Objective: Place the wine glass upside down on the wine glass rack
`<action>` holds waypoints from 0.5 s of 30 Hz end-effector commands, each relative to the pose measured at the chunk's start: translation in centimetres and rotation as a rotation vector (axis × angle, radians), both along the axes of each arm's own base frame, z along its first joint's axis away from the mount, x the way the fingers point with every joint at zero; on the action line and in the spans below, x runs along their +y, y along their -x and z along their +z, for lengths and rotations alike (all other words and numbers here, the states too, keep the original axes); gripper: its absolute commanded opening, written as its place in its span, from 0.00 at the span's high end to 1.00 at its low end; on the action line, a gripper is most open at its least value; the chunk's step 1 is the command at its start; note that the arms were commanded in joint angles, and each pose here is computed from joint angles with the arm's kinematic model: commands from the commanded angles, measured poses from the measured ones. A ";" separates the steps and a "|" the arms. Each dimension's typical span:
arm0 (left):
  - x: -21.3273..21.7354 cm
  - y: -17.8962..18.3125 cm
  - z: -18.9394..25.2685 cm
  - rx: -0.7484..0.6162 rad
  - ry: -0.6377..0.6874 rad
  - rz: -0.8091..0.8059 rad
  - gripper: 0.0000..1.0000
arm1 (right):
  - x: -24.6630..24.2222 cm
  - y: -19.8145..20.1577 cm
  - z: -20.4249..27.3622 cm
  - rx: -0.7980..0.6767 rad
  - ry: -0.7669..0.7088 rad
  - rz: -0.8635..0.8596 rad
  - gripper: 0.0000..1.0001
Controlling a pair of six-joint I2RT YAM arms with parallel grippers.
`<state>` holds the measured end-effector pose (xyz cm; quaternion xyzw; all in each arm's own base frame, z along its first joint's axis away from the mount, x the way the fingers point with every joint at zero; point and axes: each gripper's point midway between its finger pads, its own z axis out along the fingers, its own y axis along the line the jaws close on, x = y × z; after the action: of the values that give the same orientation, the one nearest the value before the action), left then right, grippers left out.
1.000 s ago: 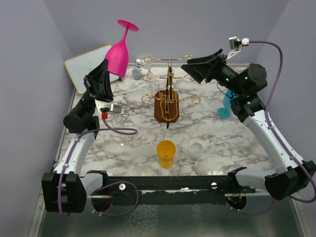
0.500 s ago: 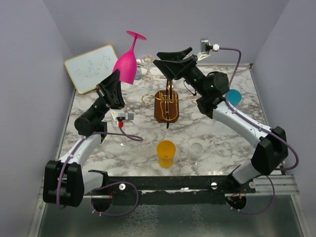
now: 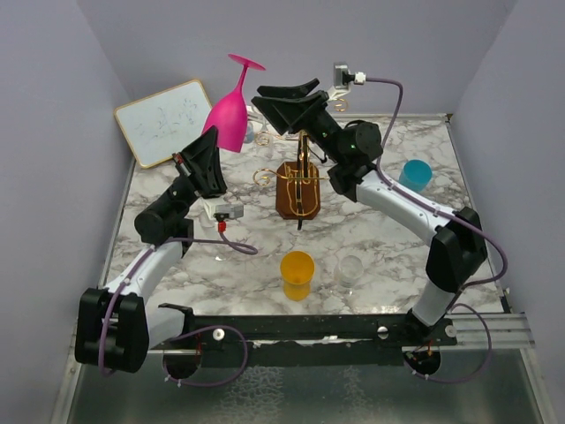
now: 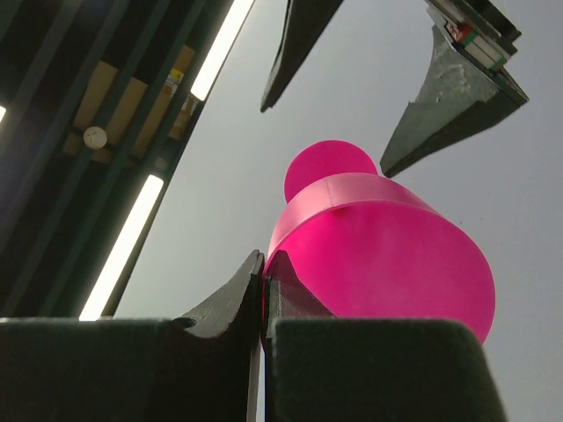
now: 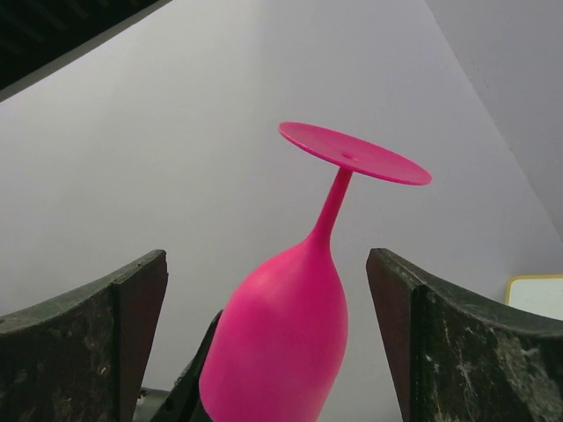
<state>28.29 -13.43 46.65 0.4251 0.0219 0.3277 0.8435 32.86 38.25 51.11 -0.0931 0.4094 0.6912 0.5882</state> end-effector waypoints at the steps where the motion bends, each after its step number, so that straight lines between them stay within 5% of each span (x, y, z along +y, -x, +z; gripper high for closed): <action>1: 0.5 6.4 4.0 -0.307 0.021 0.000 1.00 | 0.6 -0.4 1.3 -0.008 -0.044 0.000 0.07; 8: 0.2 6.5 3.9 -0.312 0.011 -0.003 1.00 | 2.4 -0.1 1.8 -0.026 -0.051 0.056 0.16; 15: 0.1 6.4 3.7 -0.313 0.005 -0.002 1.00 | 3.8 -0.1 0.9 -0.011 -0.047 0.093 0.38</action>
<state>27.60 -13.89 46.94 0.4263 0.0060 0.3327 0.8411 33.37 41.04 52.19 -0.0956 0.3909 0.7158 0.5708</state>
